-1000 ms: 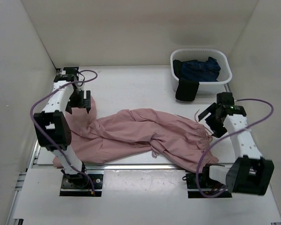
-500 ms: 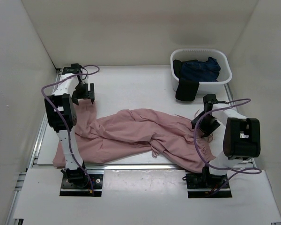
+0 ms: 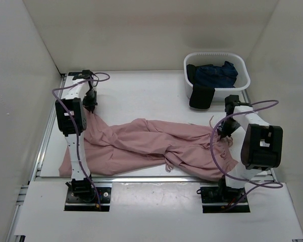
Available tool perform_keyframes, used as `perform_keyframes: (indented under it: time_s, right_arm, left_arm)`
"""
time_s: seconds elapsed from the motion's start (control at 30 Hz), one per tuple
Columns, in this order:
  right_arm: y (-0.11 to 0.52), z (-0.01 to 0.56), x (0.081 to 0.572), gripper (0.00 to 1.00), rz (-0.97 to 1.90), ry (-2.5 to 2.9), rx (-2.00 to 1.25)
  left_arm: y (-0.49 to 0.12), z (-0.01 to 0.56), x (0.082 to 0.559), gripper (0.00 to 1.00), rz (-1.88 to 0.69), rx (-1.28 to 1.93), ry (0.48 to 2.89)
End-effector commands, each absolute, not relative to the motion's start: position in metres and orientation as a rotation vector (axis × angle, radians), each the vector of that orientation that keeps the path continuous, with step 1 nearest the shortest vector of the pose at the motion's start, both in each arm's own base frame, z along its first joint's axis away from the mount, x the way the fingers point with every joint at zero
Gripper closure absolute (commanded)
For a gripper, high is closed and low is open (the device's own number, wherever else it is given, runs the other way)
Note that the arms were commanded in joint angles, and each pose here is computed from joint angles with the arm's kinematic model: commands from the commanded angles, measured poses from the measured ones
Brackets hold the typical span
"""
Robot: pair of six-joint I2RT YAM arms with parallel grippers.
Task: Fold and stack the trousers
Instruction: Flatten the trousers out
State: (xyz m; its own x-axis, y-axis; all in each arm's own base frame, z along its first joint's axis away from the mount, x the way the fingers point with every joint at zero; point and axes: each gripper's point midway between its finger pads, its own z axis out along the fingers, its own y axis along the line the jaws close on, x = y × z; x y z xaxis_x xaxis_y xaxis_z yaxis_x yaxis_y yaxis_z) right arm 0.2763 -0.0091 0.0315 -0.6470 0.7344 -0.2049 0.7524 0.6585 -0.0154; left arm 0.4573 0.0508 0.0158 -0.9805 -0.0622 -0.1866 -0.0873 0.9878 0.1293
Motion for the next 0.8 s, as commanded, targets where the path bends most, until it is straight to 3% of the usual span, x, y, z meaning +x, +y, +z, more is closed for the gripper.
perform_keyframes:
  time_s: [0.0,0.17,0.3,0.4,0.53,0.63,0.73,0.77]
  right_arm:
    - [-0.043,0.078,0.296,1.0,-0.217,2.546,1.203]
    - [-0.067,0.162,0.311,1.0,-0.255,2.351,1.076]
    - [-0.076,0.206,0.299,1.0,-0.244,2.25,1.046]
    - [-0.077,0.206,0.287,1.0,-0.222,2.244,1.052]
    - [-0.076,0.189,0.275,1.0,-0.205,2.285,1.077]
    - [-0.065,0.177,0.275,1.0,-0.137,2.314,1.066]
    - [-0.059,0.172,0.28,1.0,-0.086,2.322,1.068]
    - [-0.059,0.165,0.279,1.0,-0.093,2.342,1.073]
  left_arm:
    - [0.091,0.038,0.485,0.86,0.413,-0.183,2.817]
    - [0.156,0.15,0.509,0.86,0.444,-0.371,2.508]
    - [0.177,0.199,0.481,0.86,0.416,-0.437,2.413]
    - [0.176,0.218,0.454,0.86,0.422,-0.454,2.387]
    - [0.16,0.195,0.413,0.86,0.388,-0.445,2.471]
    - [0.143,0.138,0.372,0.86,0.345,-0.44,2.639]
    - [0.131,0.095,0.336,0.67,0.319,-0.441,2.779]
    - [0.126,0.085,0.327,0.51,0.303,-0.44,2.812]
